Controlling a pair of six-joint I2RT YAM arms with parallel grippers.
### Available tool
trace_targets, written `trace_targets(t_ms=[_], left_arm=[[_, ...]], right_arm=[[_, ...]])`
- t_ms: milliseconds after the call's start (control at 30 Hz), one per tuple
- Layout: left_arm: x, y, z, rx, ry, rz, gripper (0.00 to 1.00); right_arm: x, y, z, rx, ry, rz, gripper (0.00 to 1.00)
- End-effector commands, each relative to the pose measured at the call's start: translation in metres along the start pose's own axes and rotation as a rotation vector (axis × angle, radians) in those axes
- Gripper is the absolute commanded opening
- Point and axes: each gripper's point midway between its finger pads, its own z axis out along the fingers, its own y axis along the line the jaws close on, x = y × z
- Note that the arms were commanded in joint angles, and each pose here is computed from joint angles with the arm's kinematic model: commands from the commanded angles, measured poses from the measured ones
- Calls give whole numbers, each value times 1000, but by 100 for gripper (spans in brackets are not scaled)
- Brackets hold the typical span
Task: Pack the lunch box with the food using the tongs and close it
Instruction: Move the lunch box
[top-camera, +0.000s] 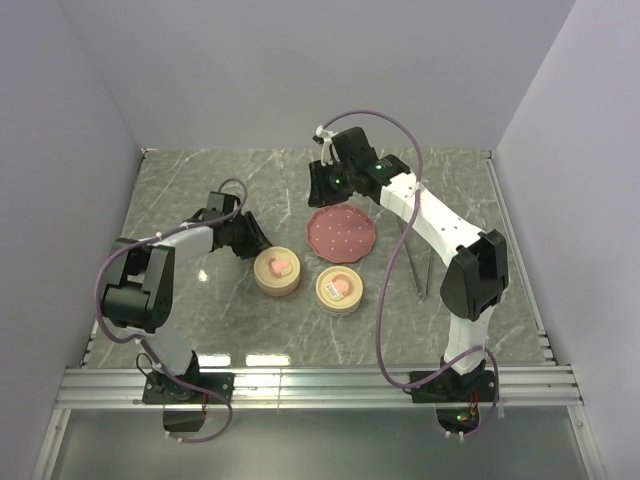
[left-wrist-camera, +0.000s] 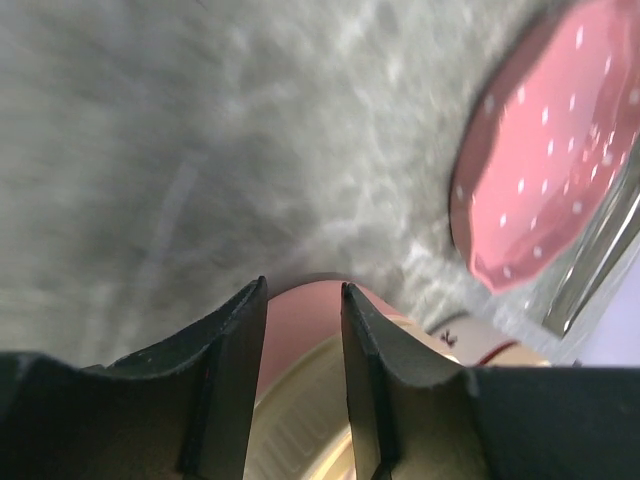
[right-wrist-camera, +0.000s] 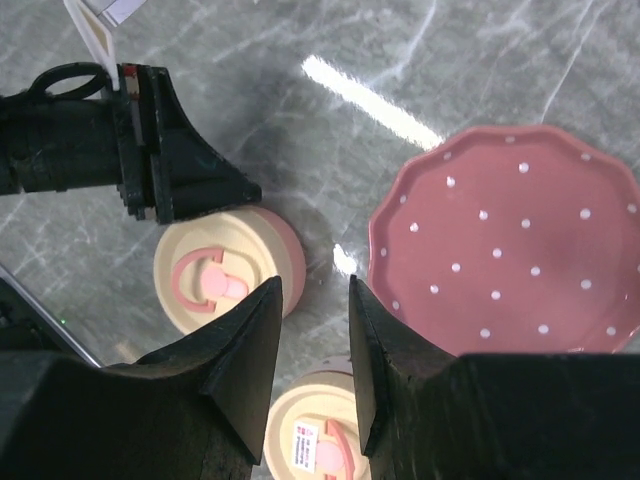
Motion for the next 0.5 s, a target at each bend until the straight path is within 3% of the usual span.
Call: trace_targets(t_ms=[0, 467], left_arm=[[23, -17, -9, 39, 51, 46, 42], [69, -31, -21, 57, 111, 45, 41]], right_arm=[[-9, 2, -21, 1, -51, -15, 40], [12, -6, -43, 11, -31, -56, 40]])
